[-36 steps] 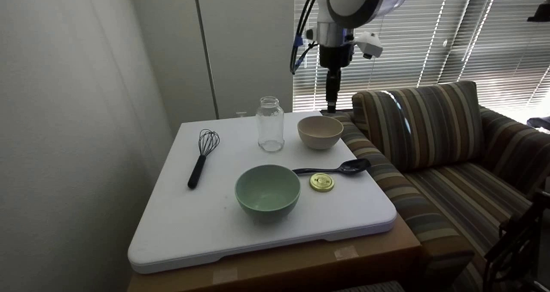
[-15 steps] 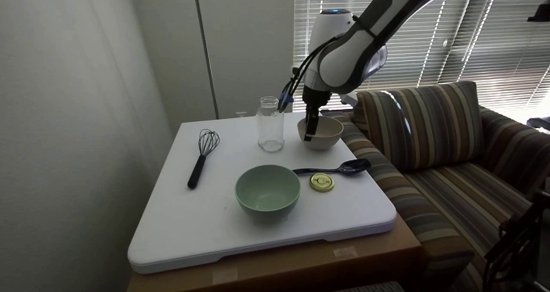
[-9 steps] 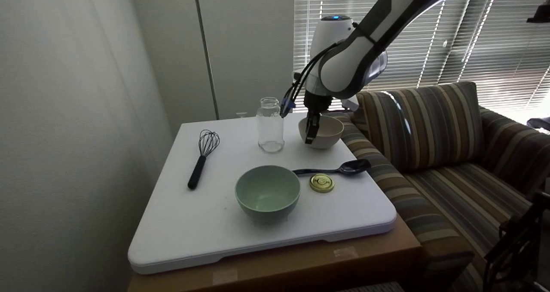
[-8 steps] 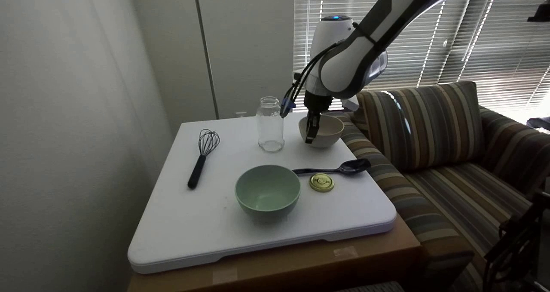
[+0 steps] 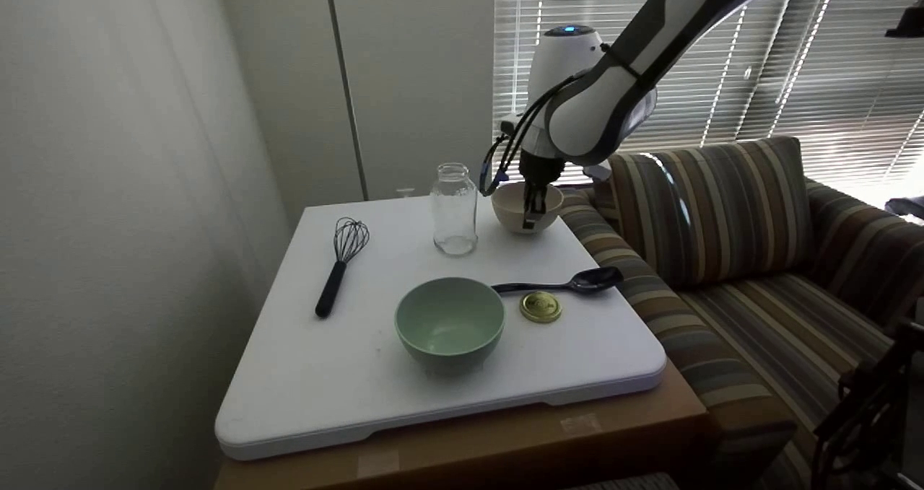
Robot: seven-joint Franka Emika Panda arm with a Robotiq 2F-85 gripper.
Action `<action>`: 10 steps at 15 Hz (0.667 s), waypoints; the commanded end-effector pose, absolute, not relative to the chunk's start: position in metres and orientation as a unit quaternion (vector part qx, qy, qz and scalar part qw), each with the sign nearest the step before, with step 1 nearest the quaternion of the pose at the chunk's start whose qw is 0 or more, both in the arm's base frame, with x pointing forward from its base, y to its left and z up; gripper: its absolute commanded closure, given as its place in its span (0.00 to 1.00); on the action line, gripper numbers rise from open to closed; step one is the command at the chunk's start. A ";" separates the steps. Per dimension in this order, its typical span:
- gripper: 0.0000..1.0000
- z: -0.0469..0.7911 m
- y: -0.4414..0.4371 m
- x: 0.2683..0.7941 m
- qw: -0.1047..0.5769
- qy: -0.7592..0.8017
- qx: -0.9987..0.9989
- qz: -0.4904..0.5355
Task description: Move the bowl that's closest to the couch slightly to the right then move it back
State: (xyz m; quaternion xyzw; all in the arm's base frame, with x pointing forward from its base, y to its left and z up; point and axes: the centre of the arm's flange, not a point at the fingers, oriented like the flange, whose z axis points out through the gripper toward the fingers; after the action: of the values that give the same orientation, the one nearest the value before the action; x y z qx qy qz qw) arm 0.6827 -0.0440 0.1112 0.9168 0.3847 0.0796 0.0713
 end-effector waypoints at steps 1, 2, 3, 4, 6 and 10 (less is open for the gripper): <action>0.99 0.134 -0.081 0.691 0.085 0.406 0.906 0.088; 0.99 0.139 -0.090 0.693 0.088 0.409 0.904 0.090; 0.99 0.144 -0.099 0.696 0.090 0.412 0.902 0.092; 0.99 0.148 -0.107 0.699 0.092 0.415 0.900 0.096; 0.99 0.154 -0.120 0.707 0.083 0.416 0.899 0.108; 0.99 0.144 -0.125 0.721 0.058 0.411 0.901 0.125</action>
State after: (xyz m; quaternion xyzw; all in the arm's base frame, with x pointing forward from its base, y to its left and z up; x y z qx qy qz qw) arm 0.7058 -0.1164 0.1513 0.9028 0.4052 0.1208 0.0788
